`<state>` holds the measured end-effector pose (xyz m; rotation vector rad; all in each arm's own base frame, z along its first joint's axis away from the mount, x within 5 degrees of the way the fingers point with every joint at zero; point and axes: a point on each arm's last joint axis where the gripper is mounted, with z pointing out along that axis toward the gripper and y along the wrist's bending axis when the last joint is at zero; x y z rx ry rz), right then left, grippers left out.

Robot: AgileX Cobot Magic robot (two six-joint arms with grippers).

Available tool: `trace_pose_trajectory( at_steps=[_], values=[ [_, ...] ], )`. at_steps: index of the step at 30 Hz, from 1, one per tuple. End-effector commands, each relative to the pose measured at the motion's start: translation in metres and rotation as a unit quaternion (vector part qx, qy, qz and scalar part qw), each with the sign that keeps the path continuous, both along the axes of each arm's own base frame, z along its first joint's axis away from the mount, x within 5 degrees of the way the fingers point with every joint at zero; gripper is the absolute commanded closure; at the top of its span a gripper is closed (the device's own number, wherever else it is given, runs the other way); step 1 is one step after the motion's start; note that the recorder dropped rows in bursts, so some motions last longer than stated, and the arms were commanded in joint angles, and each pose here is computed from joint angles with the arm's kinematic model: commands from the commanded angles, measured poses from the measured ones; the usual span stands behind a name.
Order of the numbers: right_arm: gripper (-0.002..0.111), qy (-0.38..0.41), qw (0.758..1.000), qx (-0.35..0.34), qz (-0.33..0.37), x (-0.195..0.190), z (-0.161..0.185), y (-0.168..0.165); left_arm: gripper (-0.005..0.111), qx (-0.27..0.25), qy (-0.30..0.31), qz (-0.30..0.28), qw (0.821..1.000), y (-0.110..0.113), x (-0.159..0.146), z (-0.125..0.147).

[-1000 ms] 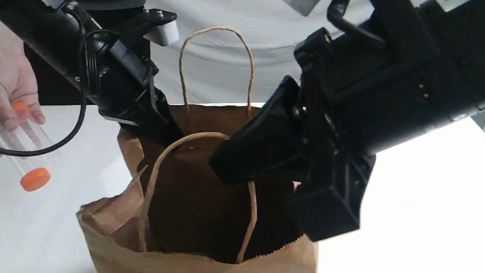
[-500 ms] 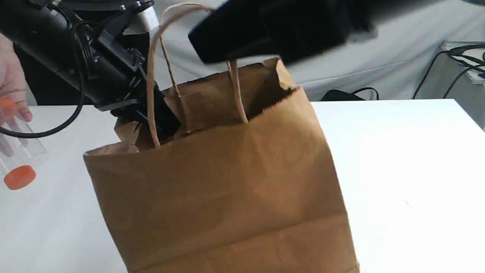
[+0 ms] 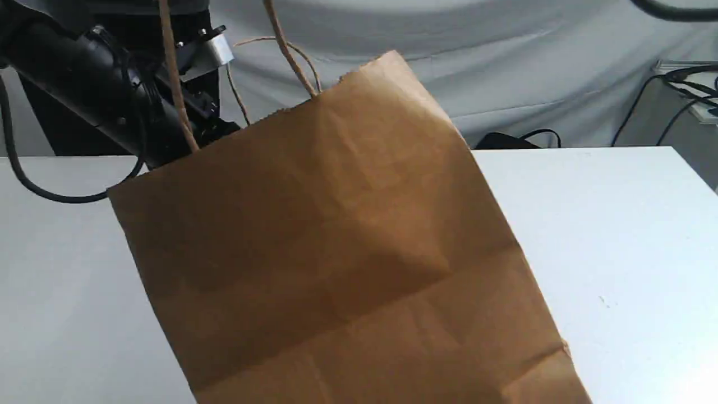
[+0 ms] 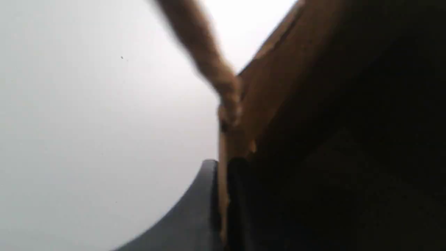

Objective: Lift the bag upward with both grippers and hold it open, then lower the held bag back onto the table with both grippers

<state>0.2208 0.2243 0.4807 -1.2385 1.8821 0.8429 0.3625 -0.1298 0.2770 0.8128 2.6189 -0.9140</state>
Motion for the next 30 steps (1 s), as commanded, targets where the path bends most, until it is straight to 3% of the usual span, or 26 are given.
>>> trace_pose_trajectory(
  at_steps=[1,18,26,30],
  values=[
    [0.108,0.003,1.0,0.006,0.001,-0.003,0.004,-0.001,0.107,-0.005,0.008,0.006,1.0,0.0,0.0,-0.001],
    [0.108,-0.01,1.0,0.004,0.008,-0.002,0.004,-0.001,0.107,-0.005,0.006,0.005,1.0,0.0,-0.001,0.001],
    [0.108,-0.043,0.999,0.004,0.02,-0.004,0.007,-0.002,0.107,-0.019,-0.068,0.016,0.997,-0.002,0.013,0.047],
    [0.108,-0.085,0.996,0.021,-0.017,-0.009,0.014,-0.013,0.107,-0.009,-0.101,0.023,0.995,0.0,0.017,0.066]
  ],
)
